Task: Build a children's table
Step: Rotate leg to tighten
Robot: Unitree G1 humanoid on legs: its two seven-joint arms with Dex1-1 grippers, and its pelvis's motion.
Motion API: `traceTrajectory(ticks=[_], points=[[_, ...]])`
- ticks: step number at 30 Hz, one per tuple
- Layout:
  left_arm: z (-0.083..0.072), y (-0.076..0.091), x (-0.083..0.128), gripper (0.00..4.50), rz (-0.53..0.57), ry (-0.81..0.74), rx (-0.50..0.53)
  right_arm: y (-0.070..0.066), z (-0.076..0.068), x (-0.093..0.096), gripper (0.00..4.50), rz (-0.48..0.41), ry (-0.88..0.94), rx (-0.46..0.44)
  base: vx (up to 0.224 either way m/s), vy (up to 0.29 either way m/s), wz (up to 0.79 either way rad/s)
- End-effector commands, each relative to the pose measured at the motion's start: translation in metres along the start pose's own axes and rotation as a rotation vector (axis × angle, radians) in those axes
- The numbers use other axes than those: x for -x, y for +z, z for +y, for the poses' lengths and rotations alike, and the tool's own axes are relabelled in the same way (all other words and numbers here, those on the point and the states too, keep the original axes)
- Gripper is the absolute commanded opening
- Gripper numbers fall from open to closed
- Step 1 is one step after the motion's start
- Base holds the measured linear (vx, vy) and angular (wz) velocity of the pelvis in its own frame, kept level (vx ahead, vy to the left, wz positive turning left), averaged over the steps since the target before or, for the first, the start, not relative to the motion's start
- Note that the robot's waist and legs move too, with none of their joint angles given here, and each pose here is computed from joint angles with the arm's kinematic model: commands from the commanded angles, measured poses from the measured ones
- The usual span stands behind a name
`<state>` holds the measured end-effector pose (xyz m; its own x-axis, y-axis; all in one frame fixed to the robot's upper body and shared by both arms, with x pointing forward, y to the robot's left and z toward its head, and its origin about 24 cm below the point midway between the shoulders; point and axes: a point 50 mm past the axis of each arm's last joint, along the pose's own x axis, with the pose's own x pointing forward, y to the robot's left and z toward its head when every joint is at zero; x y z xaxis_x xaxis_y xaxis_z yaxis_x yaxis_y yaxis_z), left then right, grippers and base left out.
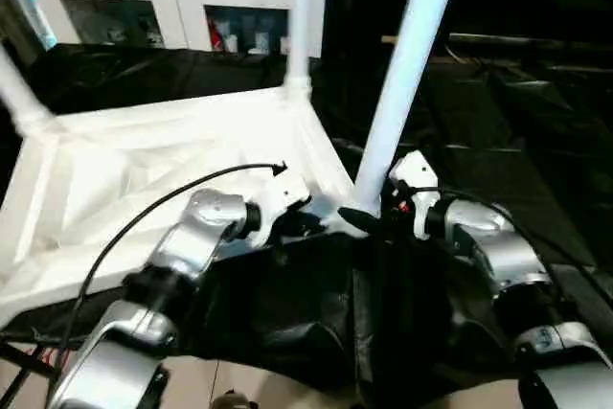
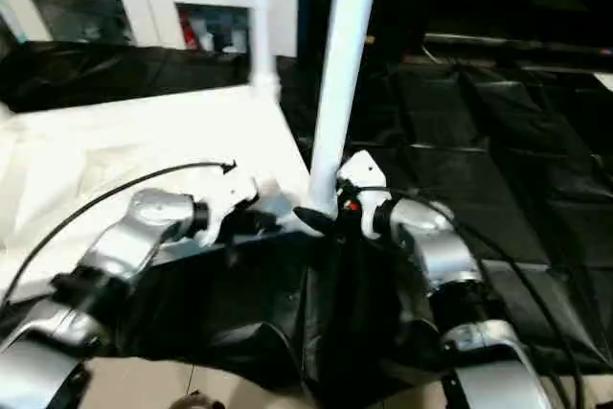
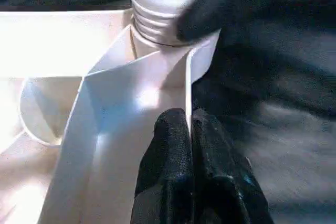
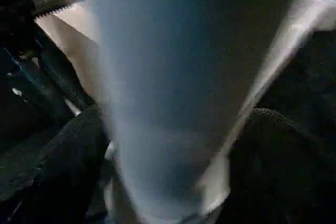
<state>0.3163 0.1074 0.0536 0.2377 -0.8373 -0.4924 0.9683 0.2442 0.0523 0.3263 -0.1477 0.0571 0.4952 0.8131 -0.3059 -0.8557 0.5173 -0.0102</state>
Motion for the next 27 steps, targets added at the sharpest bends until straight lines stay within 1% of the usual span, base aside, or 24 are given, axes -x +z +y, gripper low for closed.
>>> traceTrajectory(ticks=[1, 4, 5, 8, 9, 10, 11, 13, 14, 17, 18, 20, 22, 23, 24, 25, 26, 27], points=[[-0.007, 0.015, 0.000, 0.00, -0.087, -0.089, -0.056, -0.002, 0.003, 0.004, 4.46, 0.013, 0.043, 0.000, 0.000, 0.000, 0.00], [-0.011, 0.012, 0.005, 0.00, -0.080, -0.121, -0.058, -0.004, 0.006, 0.005, 4.46, 0.033, 0.073, 0.006, 0.000, 0.000, 0.00], [-0.012, 0.011, 0.007, 0.00, -0.076, -0.131, -0.057, -0.005, 0.007, 0.004, 4.29, 0.039, 0.083, 0.004, 0.000, 0.000, 0.00], [-0.012, 0.011, 0.008, 0.00, -0.071, -0.135, -0.056, -0.005, 0.007, 0.003, 4.29, 0.042, 0.089, 0.003, 0.000, 0.000, 0.00], [-0.013, 0.010, 0.009, 0.00, -0.068, -0.138, -0.055, -0.006, 0.008, 0.002, 4.16, 0.045, 0.092, 0.003, 0.000, 0.000, 0.00], [-0.013, 0.010, 0.010, 0.00, -0.067, -0.136, -0.054, -0.006, 0.009, 0.002, 4.16, 0.048, 0.097, 0.002, 0.000, 0.000, 0.00], [-0.013, 0.010, 0.010, 0.00, -0.067, -0.136, -0.053, -0.006, 0.009, 0.001, 4.00, 0.052, 0.103, 0.005, 0.000, 0.000, 0.00], [-0.013, 0.009, 0.010, 0.00, -0.065, -0.136, -0.052, -0.007, 0.011, 0.001, 3.93, 0.060, 0.117, 0.005, 0.000, 0.000, 0.00], [-0.013, 0.010, 0.010, 0.00, -0.064, -0.134, -0.052, -0.008, 0.012, 0.001, 3.82, 0.061, 0.120, 0.004, 0.000, 0.000, 0.00], [-0.011, 0.010, 0.010, 0.00, -0.064, -0.127, -0.050, -0.008, 0.014, -0.001, 3.48, 0.056, 0.127, -0.008, 0.000, 0.000, 0.00], [-0.011, 0.010, 0.010, 0.00, -0.064, -0.125, -0.050, -0.008, 0.014, -0.001, 3.48, 0.054, 0.128, -0.010, 0.000, 0.000, 0.00], [-0.010, 0.011, 0.010, 0.00, -0.064, -0.118, -0.048, -0.009, 0.016, -0.002, 3.29, 0.048, 0.133, -0.022, 0.000, 0.000, 0.00], [-0.007, 0.012, 0.009, 0.00, -0.066, -0.093, -0.039, -0.011, 0.019, -0.005, 3.14, 0.032, 0.122, -0.046, 0.000, 0.000, 0.00], [-0.003, 0.012, 0.007, 0.00, -0.059, -0.056, -0.028, -0.012, 0.020, -0.007, 3.14, 0.023, 0.105, -0.063, 0.000, 0.000, 0.00], [-0.003, 0.012, 0.007, 0.00, -0.059, -0.056, -0.028, -0.012, 0.020, -0.007, 3.02, 0.023, 0.105, -0.063, 0.000, 0.000, 0.00], [0.002, 0.014, 0.004, 0.00, -0.058, -0.002, -0.009, -0.015, 0.019, -0.011, 2.93, 0.024, 0.047, -0.092, 0.000, 0.000, 0.00], [0.003, 0.015, 0.003, 0.00, -0.059, 0.014, -0.002, -0.016, 0.018, -0.012, 2.83, 0.026, 0.030, -0.102, 0.000, 0.000, 0.00], [0.011, 0.018, -0.002, 0.00, -0.062, 0.088, 0.029, -0.021, 0.017, -0.021, 2.79, 0.036, -0.069, -0.145, 0.000, 0.000, 0.00]])
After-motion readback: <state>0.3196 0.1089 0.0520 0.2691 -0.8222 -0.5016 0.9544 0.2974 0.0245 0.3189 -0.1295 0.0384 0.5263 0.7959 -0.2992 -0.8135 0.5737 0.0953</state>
